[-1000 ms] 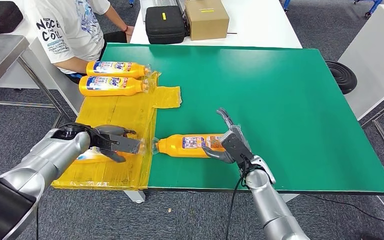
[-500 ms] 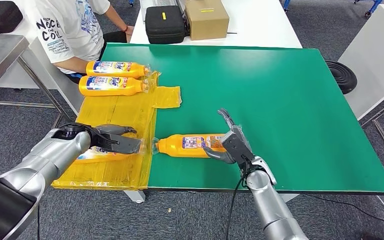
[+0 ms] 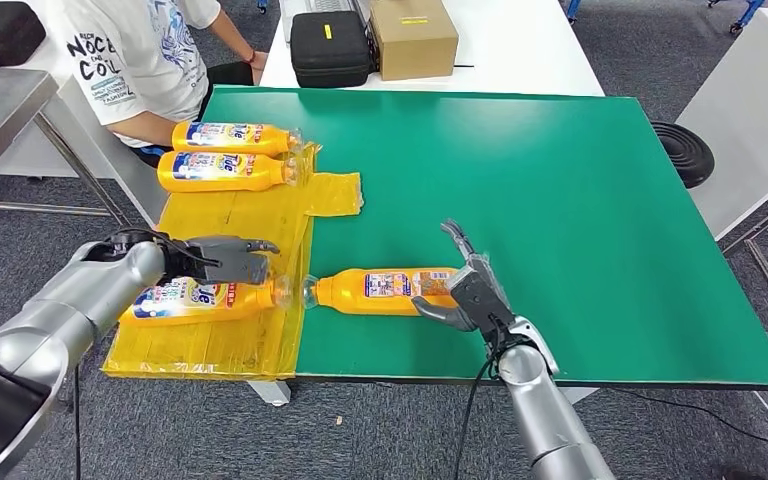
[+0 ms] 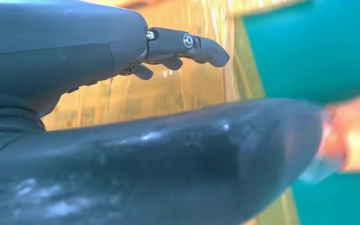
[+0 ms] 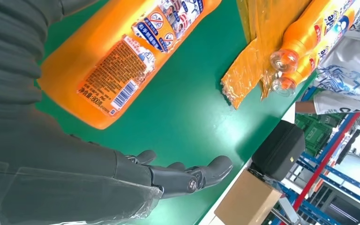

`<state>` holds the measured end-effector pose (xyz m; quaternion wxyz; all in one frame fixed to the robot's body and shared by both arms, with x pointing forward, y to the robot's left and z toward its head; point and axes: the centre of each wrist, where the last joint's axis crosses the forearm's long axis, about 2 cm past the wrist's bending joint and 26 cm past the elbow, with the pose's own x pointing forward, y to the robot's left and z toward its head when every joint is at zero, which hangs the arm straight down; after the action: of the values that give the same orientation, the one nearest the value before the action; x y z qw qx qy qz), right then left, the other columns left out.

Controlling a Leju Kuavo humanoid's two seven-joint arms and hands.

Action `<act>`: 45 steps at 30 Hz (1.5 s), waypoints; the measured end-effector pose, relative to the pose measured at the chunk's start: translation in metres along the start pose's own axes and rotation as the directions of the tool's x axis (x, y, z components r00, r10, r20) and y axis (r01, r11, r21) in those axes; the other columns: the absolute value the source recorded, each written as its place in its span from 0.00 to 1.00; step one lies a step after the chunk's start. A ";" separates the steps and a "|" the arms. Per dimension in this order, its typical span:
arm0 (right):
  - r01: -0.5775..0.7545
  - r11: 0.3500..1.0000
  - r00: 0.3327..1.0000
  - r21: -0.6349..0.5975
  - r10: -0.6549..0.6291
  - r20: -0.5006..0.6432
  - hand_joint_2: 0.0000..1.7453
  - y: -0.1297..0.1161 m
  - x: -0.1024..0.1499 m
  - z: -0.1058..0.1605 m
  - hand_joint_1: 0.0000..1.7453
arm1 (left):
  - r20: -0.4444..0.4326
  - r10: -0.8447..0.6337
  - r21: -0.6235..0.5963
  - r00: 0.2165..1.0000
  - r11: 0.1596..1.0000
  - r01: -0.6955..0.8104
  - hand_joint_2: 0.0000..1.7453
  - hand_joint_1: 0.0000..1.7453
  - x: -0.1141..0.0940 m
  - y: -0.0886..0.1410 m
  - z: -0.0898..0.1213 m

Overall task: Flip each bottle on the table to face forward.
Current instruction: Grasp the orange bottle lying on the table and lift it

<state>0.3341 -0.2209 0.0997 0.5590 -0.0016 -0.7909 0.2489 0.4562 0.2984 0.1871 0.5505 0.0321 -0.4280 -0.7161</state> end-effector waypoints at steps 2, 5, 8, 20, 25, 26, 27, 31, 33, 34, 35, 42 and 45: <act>-0.002 1.000 1.000 -0.001 0.002 0.000 1.00 -0.001 0.000 0.001 0.00 | 0.015 -0.001 0.018 1.000 1.000 0.001 0.00 0.00 0.000 0.006 0.005; -0.003 1.000 1.000 -0.002 0.003 -0.001 1.00 -0.002 0.000 0.002 0.00 | 0.057 0.003 0.083 0.998 0.996 -0.008 0.00 0.00 0.002 0.009 0.008; -0.002 1.000 1.000 -0.002 0.002 -0.001 1.00 -0.003 0.001 0.005 0.00 | 0.127 -0.003 0.218 0.992 0.976 -0.025 0.75 0.00 0.005 0.010 0.009; -0.146 0.980 0.974 0.133 0.166 -0.153 1.00 -0.012 0.000 0.004 0.00 | 0.258 -0.062 0.756 0.964 0.634 -0.162 1.00 0.00 0.043 -0.054 0.005; -0.169 0.974 0.966 0.154 0.195 -0.172 1.00 -0.018 -0.004 -0.001 0.00 | 0.305 -0.019 0.795 0.952 0.556 -0.243 1.00 0.00 0.047 -0.066 0.013; -0.170 0.973 0.965 0.157 0.197 -0.175 1.00 -0.019 -0.005 -0.001 0.00 | 0.308 -0.016 0.800 0.951 0.546 -0.249 1.00 0.00 0.047 -0.066 0.014; -0.172 0.972 0.963 0.160 0.200 -0.178 1.00 -0.019 -0.006 -0.001 0.00 | 0.310 -0.014 0.804 0.950 0.538 -0.255 1.00 0.00 0.047 -0.066 0.015; -0.204 0.958 0.942 0.201 0.248 -0.226 1.00 -0.025 -0.011 -0.007 0.00 | 0.331 0.010 0.819 0.944 0.494 -0.292 1.00 0.00 0.049 -0.072 0.018; -0.227 0.947 0.925 0.227 0.282 -0.253 1.00 -0.033 -0.016 -0.014 0.00 | 0.338 0.026 0.826 0.941 0.471 -0.310 1.00 0.00 0.050 -0.075 0.018; -0.239 0.941 0.917 0.240 0.300 -0.263 1.00 -0.038 -0.017 -0.019 0.00 | 0.339 0.034 0.828 0.940 0.463 -0.315 1.00 0.00 0.051 -0.076 0.019; -0.250 0.935 0.910 0.251 0.316 -0.269 1.00 -0.043 -0.018 -0.024 0.00 | 0.339 0.041 0.830 0.940 0.456 -0.319 1.00 0.00 0.052 -0.077 0.019; -0.271 0.899 0.874 0.343 0.379 -0.304 1.00 -0.059 -0.015 -0.056 0.00 | 0.342 0.083 0.841 0.936 0.418 -0.344 1.00 0.00 0.057 -0.082 0.020; -0.265 0.881 0.858 0.391 0.401 -0.321 1.00 -0.060 -0.016 -0.062 0.00 | 0.346 0.096 0.839 0.933 0.413 -0.354 1.00 0.00 0.057 -0.083 0.019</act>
<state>0.4117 -0.2534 0.1254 0.6455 -0.0955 -0.5962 0.4678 0.3609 0.2654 0.1699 0.4852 0.1696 -0.8035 -0.3002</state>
